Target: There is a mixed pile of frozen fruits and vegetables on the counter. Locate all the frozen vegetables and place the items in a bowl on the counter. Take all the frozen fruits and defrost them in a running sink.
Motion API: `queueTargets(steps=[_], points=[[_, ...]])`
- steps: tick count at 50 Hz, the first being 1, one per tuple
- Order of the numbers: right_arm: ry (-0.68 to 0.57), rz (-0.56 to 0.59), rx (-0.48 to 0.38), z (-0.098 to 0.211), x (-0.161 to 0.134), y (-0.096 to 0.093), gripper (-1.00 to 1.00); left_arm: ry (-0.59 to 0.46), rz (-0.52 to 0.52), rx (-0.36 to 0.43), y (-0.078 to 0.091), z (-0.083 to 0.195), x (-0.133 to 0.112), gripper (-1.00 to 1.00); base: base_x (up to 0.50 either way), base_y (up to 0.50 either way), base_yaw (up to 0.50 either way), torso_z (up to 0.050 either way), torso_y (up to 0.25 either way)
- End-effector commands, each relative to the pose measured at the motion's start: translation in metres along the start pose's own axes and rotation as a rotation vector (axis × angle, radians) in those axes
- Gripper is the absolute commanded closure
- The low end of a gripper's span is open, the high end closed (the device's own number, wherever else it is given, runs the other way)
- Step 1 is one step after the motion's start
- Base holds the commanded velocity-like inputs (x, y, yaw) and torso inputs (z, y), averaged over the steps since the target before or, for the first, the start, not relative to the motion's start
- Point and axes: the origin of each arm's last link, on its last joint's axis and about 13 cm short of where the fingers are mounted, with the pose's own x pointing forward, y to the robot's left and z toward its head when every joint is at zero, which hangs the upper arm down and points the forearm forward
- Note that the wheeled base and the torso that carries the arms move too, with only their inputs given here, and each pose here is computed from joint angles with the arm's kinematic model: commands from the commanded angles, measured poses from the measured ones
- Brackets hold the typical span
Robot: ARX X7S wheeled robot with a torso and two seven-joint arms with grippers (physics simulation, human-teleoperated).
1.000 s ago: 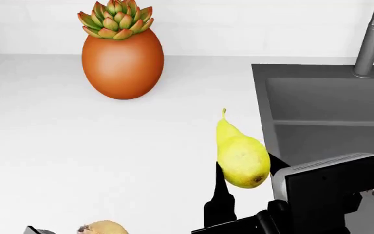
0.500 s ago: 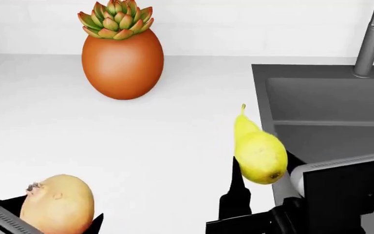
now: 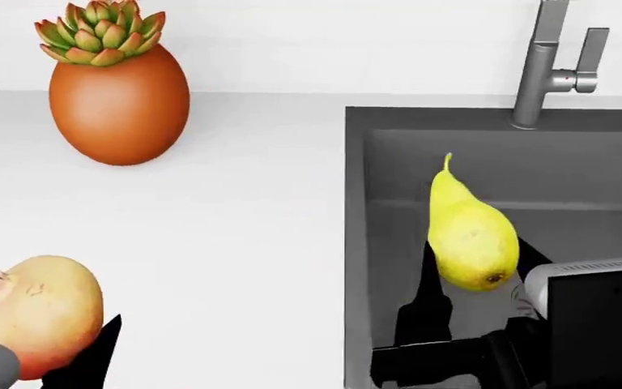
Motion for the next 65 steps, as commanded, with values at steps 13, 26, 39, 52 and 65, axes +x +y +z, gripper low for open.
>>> queueTargets(steps=[13, 26, 39, 52, 65], points=[[-0.026, -0.034, -0.015, 0.0034, -0.0012, -0.0062, 1.00, -0.012, 0.024, -0.018, 0.0032, 0.0013, -0.0014, 1.00, 0.00, -0.46, 0.00, 0.000, 0.001], [0.000, -0.034, -0.049, -0.0008, 0.0005, -0.0060, 1.00, -0.011, 0.026, -0.026, 0.0036, 0.0007, -0.0009, 1.00, 0.00, -0.46, 0.00, 0.000, 0.000], [-0.005, -0.020, -0.064, -0.0012, -0.0003, -0.0037, 1.00, -0.010, 0.032, -0.026, 0.0045, 0.0006, -0.0002, 1.00, 0.02, -0.45, 0.00, 0.001, 0.001], [-0.006, -0.009, -0.084, -0.0018, 0.0003, -0.0013, 1.00, -0.013, 0.030, -0.026, 0.0034, 0.0003, 0.0001, 1.00, 0.32, -0.10, 0.00, 0.000, 0.001], [0.007, -0.003, -0.096, -0.0043, 0.0013, 0.0004, 1.00, -0.011, 0.029, -0.024, 0.0039, -0.0002, -0.0006, 1.00, 0.38, -0.03, 0.00, 0.000, 0.002]])
